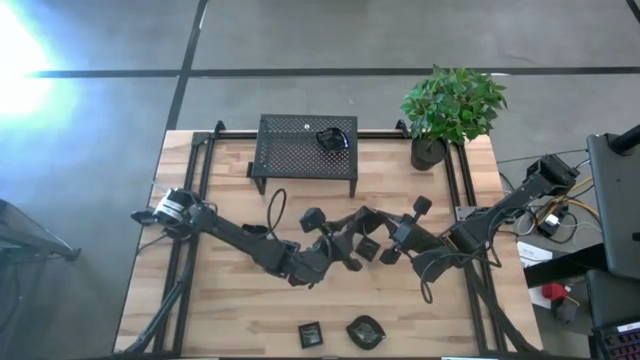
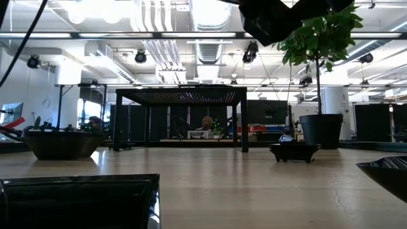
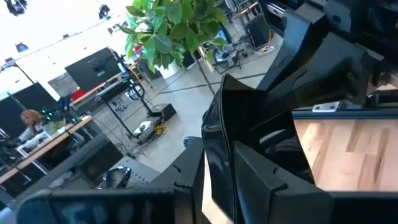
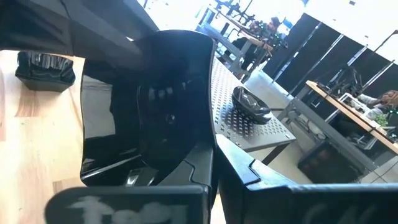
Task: Pick & Place Mini shaped plates
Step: Stack the black distorted square plate on top of the other black distorted square plate
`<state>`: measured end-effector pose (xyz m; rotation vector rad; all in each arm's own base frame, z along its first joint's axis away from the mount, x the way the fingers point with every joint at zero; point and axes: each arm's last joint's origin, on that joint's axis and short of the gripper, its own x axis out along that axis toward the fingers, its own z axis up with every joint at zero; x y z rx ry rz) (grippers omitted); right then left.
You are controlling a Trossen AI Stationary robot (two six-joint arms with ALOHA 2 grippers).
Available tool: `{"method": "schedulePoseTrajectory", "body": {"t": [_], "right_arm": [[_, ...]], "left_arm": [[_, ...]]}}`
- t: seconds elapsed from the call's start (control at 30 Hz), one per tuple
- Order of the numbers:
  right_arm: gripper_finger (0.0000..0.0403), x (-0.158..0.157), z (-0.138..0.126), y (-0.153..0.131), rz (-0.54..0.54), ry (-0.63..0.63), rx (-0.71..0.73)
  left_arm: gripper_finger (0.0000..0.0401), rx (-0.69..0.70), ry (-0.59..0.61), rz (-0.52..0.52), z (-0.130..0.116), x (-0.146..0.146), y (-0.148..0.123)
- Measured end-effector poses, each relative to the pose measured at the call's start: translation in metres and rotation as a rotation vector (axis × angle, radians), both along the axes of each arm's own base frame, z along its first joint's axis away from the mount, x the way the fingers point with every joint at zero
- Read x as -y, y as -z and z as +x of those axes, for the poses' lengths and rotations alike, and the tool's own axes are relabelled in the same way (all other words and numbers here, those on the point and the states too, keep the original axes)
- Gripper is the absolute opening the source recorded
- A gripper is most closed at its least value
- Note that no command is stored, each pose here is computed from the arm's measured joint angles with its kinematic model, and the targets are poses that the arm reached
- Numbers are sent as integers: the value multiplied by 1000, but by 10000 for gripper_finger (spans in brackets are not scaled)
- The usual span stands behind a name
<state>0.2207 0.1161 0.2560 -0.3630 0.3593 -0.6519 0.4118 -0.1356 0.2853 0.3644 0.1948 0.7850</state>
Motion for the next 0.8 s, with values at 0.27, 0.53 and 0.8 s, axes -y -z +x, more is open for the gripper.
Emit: {"method": "schedulePoseTrajectory", "body": {"t": [0.27,0.53,0.8], "right_arm": [[8,0,0,0,0,-1,-1],[8,0,0,0,-1,-1,-1],[8,0,0,0,2,-3,-1]], "left_arm": [[78,29,6,-47,4,-7,5],[9,13,1,-39,5,-11,6],[1,16,-5,-41,5,-12,6]]}}
